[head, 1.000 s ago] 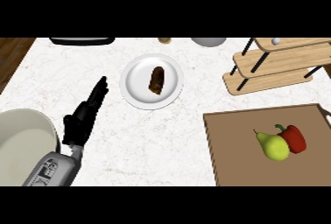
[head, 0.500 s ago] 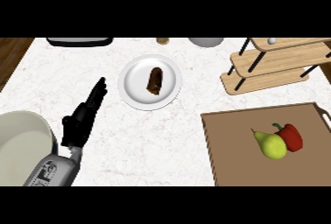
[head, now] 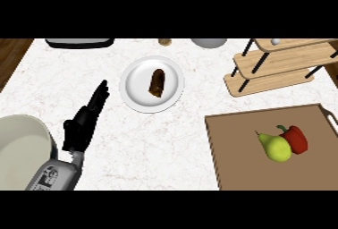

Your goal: Pick the bell pepper from the tray and place it in the tiered shelf

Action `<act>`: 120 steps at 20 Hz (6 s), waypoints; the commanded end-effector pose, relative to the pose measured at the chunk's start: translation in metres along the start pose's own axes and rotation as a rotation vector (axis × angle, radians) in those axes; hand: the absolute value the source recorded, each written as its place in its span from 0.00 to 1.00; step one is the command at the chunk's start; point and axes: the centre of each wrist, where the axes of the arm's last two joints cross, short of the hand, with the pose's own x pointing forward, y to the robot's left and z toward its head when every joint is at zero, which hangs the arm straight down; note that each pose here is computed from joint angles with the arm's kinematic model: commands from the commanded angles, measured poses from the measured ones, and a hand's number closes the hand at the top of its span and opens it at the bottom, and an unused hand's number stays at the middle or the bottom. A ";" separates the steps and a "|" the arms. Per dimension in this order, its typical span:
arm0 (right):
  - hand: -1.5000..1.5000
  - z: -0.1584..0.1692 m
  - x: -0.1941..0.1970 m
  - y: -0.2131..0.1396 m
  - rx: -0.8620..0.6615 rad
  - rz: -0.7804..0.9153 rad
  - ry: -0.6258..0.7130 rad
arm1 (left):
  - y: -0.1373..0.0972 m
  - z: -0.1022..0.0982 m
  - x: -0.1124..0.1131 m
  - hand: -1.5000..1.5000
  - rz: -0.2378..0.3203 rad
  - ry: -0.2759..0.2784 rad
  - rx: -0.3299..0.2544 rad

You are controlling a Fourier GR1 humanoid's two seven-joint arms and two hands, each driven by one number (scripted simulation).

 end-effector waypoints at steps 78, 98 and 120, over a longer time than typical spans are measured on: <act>1.00 -0.040 -0.005 0.144 0.065 0.266 0.111 | -0.009 0.004 0.013 0.50 -0.010 -0.013 0.005; 1.00 0.011 0.184 0.225 -0.177 -0.203 -0.091 | -0.008 -0.005 0.003 0.50 -0.005 -0.007 -0.019; 1.00 0.067 0.234 0.079 -0.789 -0.177 -0.048 | -0.003 0.000 0.009 0.50 -0.006 -0.004 -0.014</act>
